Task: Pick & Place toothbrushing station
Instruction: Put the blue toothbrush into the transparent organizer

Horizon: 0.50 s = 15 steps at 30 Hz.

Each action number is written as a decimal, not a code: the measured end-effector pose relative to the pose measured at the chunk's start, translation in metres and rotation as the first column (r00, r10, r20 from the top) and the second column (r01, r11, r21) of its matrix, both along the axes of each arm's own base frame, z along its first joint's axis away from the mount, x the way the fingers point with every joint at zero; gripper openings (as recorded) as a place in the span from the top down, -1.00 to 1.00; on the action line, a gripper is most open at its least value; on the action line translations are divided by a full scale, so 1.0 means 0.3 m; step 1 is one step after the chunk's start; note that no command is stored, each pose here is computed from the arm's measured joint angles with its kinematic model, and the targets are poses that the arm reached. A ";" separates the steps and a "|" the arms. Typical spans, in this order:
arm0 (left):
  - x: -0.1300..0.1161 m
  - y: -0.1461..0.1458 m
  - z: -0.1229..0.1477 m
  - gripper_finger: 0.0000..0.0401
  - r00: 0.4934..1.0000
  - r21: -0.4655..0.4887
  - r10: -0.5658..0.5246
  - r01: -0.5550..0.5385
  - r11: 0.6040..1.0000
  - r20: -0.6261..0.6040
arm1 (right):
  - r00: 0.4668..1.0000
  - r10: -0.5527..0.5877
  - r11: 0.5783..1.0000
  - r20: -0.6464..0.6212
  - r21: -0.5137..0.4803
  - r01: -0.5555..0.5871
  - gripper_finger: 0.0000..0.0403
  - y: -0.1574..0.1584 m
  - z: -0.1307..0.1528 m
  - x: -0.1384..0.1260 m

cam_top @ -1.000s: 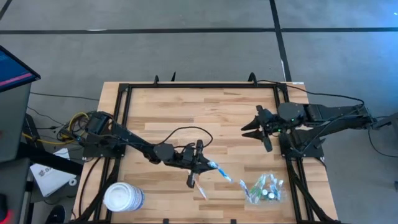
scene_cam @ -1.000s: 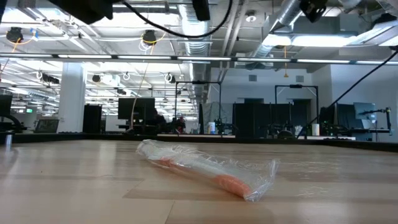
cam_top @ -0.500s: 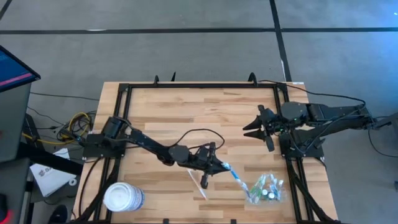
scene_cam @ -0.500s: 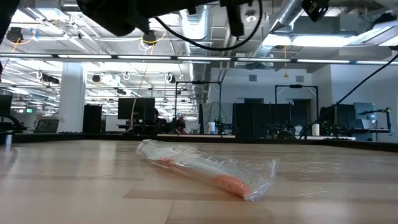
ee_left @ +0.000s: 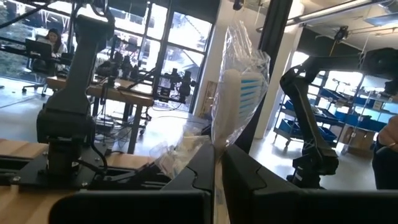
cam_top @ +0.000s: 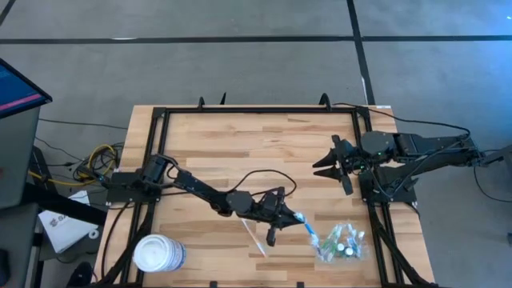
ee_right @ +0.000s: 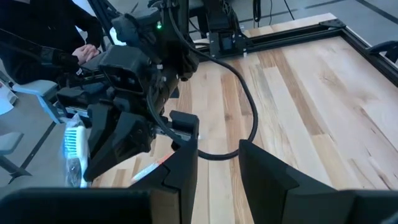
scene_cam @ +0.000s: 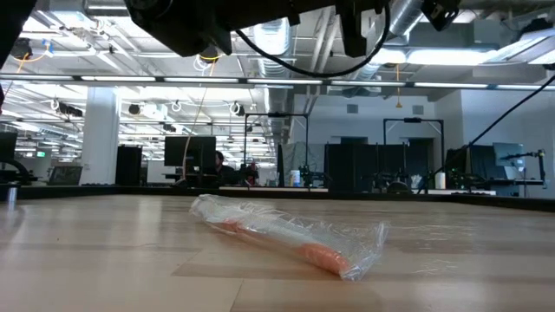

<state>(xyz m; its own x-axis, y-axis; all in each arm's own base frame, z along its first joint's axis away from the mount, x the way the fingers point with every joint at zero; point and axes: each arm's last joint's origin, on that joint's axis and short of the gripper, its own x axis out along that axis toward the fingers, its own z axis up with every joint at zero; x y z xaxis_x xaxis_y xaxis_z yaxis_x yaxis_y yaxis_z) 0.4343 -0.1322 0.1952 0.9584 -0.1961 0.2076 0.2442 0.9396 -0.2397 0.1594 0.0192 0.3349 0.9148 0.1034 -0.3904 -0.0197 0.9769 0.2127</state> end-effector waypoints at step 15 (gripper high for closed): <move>0.023 -0.011 0.006 0.99 0.997 0.004 -0.006 0.006 1.000 -0.072 | 1.000 0.003 1.000 0.001 -0.007 -0.003 0.46 0.000 0.000 0.000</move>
